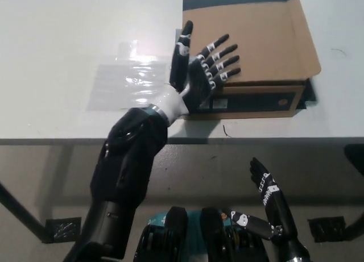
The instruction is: A small storge box is placed at the center of the table and the robot uses its left hand to push the lid and close it
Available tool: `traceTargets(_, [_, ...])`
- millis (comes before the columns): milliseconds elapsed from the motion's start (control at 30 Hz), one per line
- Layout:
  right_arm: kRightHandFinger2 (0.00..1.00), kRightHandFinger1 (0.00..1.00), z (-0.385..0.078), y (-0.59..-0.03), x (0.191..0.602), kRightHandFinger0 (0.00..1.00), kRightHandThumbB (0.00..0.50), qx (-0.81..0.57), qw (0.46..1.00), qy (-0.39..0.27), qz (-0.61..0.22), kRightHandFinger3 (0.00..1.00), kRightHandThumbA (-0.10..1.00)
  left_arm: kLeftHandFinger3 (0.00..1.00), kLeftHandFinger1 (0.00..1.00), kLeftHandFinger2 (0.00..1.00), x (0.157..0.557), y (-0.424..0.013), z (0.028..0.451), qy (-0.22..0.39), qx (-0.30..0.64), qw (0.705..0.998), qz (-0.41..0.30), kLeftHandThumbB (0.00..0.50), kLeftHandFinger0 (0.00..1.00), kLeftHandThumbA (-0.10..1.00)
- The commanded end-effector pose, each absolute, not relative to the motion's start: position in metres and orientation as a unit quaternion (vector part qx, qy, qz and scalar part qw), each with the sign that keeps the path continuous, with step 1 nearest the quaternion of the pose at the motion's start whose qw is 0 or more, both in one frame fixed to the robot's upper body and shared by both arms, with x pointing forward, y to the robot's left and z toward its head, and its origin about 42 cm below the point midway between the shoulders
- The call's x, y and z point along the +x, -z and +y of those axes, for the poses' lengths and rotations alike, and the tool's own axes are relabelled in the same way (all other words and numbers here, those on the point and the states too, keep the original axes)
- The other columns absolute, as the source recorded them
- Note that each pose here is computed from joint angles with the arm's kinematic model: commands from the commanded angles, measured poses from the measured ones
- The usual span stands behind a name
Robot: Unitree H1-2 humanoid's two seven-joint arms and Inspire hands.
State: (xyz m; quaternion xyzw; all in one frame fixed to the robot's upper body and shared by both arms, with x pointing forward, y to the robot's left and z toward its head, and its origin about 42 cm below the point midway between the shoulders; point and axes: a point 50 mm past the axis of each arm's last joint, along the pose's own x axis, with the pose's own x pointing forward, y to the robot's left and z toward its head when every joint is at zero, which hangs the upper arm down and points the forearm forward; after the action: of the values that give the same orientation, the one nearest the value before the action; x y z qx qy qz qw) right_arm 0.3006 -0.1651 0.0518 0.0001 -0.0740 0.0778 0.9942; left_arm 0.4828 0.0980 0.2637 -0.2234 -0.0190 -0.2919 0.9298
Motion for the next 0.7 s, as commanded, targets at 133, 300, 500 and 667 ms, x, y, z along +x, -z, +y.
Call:
traceTargets(133, [1.00,1.00,-0.165,-0.071,0.309,1.00,0.345,0.000,0.988,-0.084,-0.127,1.00,1.00,1.00,1.00,1.00,0.392,-0.354,0.112,0.422,-0.163,0.873,-0.181,0.404,1.00,1.00])
traceTargets(300, [1.00,1.00,-0.167,-0.073,0.310,1.00,0.348,0.008,0.988,-0.082,-0.129,1.00,1.00,1.00,1.00,1.00,0.321,-0.363,0.142,0.423,-0.078,0.859,-0.279,0.418,1.00,1.00])
traceTargets(500, [1.00,1.00,-0.168,-0.075,0.311,1.00,0.344,0.013,0.987,-0.083,-0.134,1.00,1.00,1.00,1.00,1.00,0.282,-0.315,0.178,0.347,-0.009,0.878,-0.331,0.348,1.00,1.00])
traceTargets(667, [1.00,1.00,-0.164,-0.081,0.302,1.00,0.325,0.021,0.986,-0.078,-0.146,1.00,1.00,1.00,1.00,1.00,0.277,-0.253,0.205,0.254,0.101,0.921,-0.278,0.347,1.00,1.00])
